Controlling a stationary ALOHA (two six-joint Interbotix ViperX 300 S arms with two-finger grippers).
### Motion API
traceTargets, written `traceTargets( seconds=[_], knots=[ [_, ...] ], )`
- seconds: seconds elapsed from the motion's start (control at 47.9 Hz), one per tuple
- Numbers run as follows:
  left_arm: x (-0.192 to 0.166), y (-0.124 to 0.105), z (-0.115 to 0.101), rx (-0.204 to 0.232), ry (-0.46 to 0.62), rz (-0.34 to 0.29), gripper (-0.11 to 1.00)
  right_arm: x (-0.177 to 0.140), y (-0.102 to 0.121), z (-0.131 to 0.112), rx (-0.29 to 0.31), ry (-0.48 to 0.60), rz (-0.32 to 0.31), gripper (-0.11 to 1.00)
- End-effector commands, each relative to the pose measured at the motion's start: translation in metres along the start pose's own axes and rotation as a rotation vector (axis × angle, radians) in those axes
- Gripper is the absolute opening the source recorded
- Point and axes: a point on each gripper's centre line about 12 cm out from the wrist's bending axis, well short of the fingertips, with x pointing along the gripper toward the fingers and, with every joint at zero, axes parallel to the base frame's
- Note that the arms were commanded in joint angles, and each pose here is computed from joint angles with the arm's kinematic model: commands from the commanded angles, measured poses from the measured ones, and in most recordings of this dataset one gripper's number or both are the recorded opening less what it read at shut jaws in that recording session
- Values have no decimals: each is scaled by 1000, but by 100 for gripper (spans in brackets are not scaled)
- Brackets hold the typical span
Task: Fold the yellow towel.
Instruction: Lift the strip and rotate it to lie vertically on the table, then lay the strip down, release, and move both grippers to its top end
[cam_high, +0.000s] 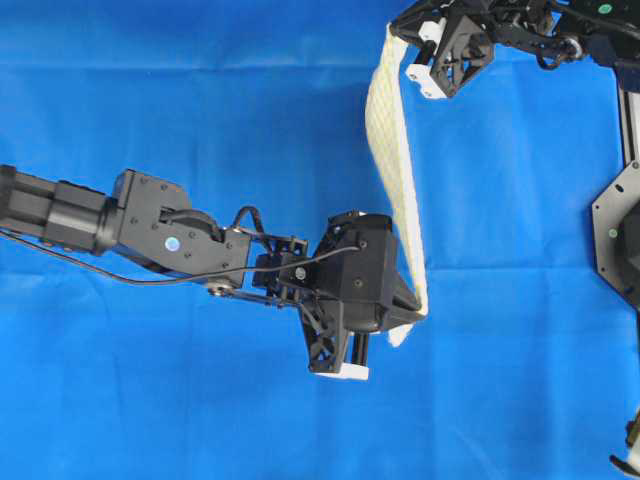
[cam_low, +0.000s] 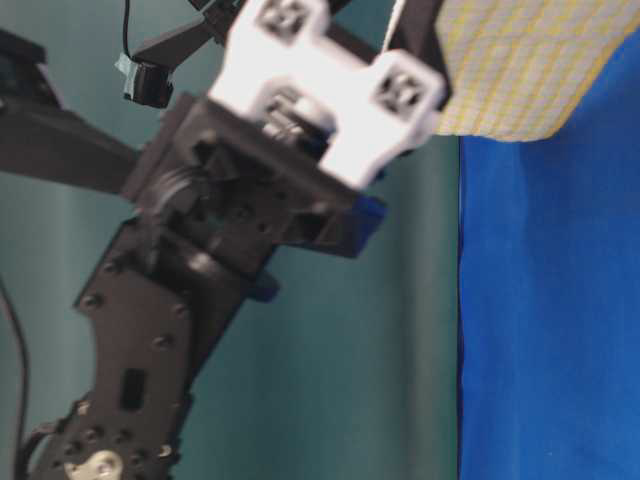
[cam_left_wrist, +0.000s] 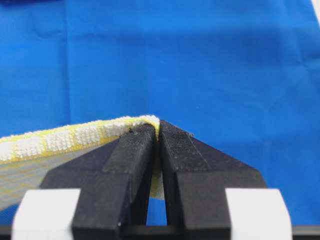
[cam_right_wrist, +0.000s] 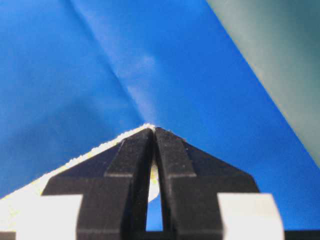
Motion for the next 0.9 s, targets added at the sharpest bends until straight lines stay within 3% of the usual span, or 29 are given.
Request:
traceTargets(
  seconds=[0.0,0.271,0.626,0.877],
  knots=[
    [-6,-7,15,8,-54,-14,2,-4,-5,14,6,-46,-11,2],
    [-26,-10,-19,-9,-12,-18,2,23,13,19,-22,-27,25,2],
    [-59,-30,-55,-8,25,-58,2,69,42,34,-58,-26,73,2],
    [-71,-32,-69,-117,38,-61,2,80,49,41,-65,-36,82,2]
  ],
)
